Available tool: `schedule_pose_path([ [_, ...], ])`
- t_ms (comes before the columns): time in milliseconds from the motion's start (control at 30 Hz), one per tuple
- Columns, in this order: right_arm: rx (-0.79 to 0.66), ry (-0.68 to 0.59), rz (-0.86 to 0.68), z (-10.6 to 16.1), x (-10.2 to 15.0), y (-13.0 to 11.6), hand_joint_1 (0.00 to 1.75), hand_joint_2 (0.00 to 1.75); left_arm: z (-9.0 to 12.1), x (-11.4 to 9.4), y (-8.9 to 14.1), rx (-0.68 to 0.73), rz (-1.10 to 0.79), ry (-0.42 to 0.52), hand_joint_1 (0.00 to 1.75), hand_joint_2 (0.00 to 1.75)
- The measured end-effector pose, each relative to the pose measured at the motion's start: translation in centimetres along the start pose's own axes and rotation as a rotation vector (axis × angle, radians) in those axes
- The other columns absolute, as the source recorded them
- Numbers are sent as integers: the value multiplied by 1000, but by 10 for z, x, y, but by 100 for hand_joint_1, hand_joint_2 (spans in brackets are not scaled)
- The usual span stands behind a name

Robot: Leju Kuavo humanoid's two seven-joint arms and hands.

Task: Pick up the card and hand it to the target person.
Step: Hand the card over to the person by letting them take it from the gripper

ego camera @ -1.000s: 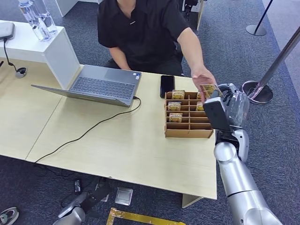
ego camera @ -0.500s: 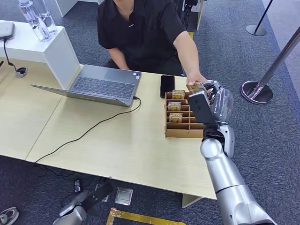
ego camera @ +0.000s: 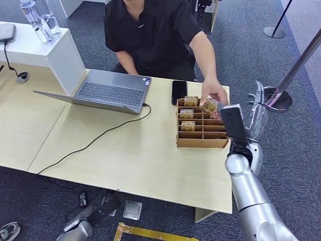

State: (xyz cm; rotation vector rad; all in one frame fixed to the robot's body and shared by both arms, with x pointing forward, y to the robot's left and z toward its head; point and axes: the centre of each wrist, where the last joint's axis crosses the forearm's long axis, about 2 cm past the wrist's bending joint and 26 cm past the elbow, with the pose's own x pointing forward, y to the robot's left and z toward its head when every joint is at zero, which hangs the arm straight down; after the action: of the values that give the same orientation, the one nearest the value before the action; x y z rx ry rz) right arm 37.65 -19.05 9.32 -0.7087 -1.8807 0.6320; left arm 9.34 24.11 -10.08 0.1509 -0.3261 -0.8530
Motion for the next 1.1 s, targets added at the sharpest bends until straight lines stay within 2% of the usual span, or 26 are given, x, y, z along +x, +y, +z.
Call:
schedule_pose_path([
  [167, -89, 12, 2, 21, -26, -11, 0, 0, 0, -1, -1, 17, 20, 3, 0, 0],
  [267, -148, 128, 2, 48, -54, -20, 0, 0, 1, -4, -3, 19, 32, 8, 0, 0],
  [400, -156, 349, 62, 101, -94, -31, 0, 0, 2, -10, -10, 7, 41, 22, 0, 0],
  [533, -130, 652, 132, 165, -127, -42, 0, 0, 4, -17, -17, -2, 44, 39, 0, 0],
  [667, -61, 977, 175, 229, -142, -44, 0, 0, 4, -20, -19, 2, 40, 46, 0, 0],
  [833, 207, 1429, 139, 302, -137, -31, 0, 0, 4, -20, -16, 2, 38, 44, 0, 0],
  [867, 276, 1508, 118, 315, -134, -28, 6, 0, 4, -19, -15, -2, 39, 42, 5, 0],
  [933, 426, 1634, 54, 338, -127, -22, 89, 0, 3, -18, -15, -17, 43, 36, 86, 0],
  [1000, 547, 1696, -11, 357, -119, -17, 171, 0, 3, -18, -14, -42, 44, 31, 168, 0],
  [1033, 586, 1703, -38, 364, -115, -15, 175, 0, 3, -17, -14, -56, 43, 29, 175, 0],
  [1100, 628, 1696, -74, 373, -108, -10, 175, 87, 3, -17, -14, -79, 38, 28, 175, 0],
])
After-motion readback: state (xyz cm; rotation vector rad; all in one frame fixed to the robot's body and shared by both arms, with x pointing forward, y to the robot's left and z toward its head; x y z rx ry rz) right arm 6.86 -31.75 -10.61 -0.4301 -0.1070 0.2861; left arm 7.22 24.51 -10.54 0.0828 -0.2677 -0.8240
